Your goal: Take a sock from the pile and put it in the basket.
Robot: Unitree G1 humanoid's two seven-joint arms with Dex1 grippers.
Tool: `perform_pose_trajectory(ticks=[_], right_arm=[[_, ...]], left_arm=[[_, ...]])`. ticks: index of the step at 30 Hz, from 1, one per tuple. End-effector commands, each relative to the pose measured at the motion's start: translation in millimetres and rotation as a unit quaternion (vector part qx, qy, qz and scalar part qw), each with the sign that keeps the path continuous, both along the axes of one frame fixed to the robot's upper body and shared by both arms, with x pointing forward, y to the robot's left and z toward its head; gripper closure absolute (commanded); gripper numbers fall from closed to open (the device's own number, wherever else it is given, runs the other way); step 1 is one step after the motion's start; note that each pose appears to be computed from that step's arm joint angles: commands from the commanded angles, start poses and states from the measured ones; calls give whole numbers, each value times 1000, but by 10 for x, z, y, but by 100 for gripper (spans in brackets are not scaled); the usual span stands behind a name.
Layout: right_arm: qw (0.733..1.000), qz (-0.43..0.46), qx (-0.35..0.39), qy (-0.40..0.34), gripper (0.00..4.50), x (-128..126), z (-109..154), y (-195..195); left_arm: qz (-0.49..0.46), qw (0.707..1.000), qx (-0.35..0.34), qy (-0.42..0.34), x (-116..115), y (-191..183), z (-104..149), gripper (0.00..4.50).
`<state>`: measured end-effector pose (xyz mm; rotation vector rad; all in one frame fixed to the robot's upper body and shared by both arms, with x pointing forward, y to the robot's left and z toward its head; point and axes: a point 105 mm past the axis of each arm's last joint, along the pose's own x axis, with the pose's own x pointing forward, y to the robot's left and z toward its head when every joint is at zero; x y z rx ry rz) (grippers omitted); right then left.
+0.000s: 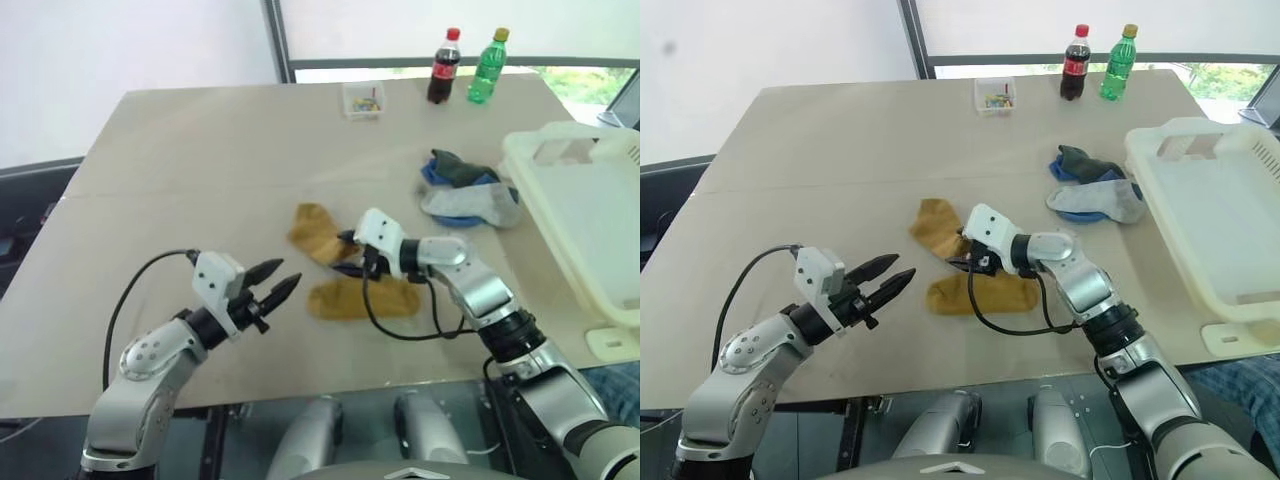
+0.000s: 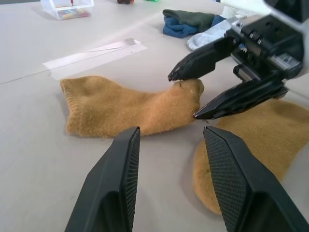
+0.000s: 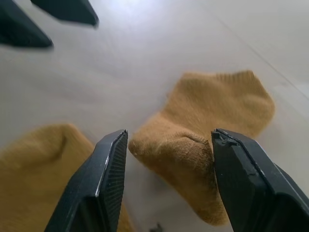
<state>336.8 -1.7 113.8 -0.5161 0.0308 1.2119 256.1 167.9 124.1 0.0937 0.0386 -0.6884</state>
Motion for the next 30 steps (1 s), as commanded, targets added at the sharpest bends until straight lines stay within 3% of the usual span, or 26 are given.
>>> perform_pose_trajectory(ticks=[1,4,5,7,11,12,17,22,30], right_arm=[[999,4,-8,-39,170,37,15,-4],[999,-2,-13,-39,170,77,-39,-18],[999,-4,-14,-39,193,90,-54,-22],[999,-8,-9,-39,255,111,-58,-20],[999,-13,8,-29,427,136,-23,-10],[999,-16,21,-20,442,145,14,-1],[985,-29,147,91,442,145,356,86],[908,-54,279,308,442,141,663,56],[811,-173,322,457,442,291,367,-273]], left_arm=[[8,1000,4,-19,0,52,69,230],[9,1000,5,-19,-2,57,59,230],[9,1000,5,-19,-3,57,56,230],[10,1000,6,-19,-4,60,51,230],[13,1000,7,-19,-3,68,48,230],[14,1000,6,-19,-2,72,47,230],[15,1000,-3,-15,-8,82,39,230],[15,1000,-20,-10,-17,84,55,230],[15,999,-28,-6,-17,96,67,230]])
